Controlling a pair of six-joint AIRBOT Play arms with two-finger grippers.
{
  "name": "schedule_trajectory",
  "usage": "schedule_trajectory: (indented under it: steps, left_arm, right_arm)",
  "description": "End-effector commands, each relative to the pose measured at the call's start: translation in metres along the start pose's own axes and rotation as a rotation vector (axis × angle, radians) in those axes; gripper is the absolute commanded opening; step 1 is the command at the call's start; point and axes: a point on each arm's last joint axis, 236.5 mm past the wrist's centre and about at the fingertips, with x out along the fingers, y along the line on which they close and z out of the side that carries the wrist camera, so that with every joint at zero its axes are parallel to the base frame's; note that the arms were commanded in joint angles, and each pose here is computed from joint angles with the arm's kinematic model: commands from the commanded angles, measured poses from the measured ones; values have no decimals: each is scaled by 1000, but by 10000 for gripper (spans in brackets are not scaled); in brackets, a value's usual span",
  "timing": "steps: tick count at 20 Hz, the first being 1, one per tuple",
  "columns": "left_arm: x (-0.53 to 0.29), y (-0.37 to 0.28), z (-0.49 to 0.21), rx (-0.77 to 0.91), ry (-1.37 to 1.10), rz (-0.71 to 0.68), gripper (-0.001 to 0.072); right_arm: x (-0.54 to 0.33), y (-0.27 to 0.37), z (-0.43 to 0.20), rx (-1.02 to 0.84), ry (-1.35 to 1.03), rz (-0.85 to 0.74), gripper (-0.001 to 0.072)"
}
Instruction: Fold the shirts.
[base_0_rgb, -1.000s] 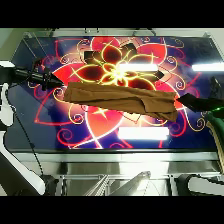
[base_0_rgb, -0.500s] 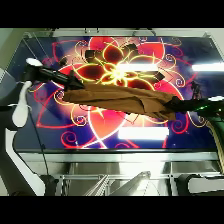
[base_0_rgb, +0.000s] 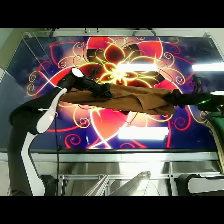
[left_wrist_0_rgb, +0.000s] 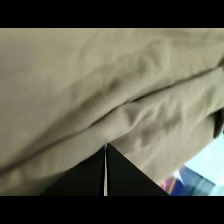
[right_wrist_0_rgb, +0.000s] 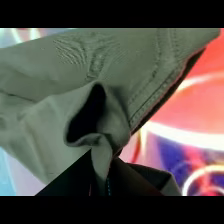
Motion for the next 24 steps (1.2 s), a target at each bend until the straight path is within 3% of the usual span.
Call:
schedule_trajectory:
  steps: [1, 8, 13, 19, 23, 24]
  left_arm:
    - [28, -7, 4, -9, -3, 11, -2]
    - [16, -36, 3, 18, 3, -32, 0]
    - [-83, -147, -20, 126, 76, -392, 5]
    - [-268, -166, -19, 292, -162, -315, 7]
    - [-336, -165, -35, 330, -253, -270, 8]
    - [-344, -165, -40, 336, -255, -263, 7]
  right_arm:
    - [-23, 31, 14, -54, -16, 64, 18]
    - [-80, 163, 52, -240, -137, 317, 18]
    - [-47, 256, 28, -356, -102, 438, 18]
    - [65, 349, -33, -478, -93, 435, 20]
    - [186, 371, -96, -510, 2, 423, 20]
    - [216, 372, -116, -521, 48, 435, 125]
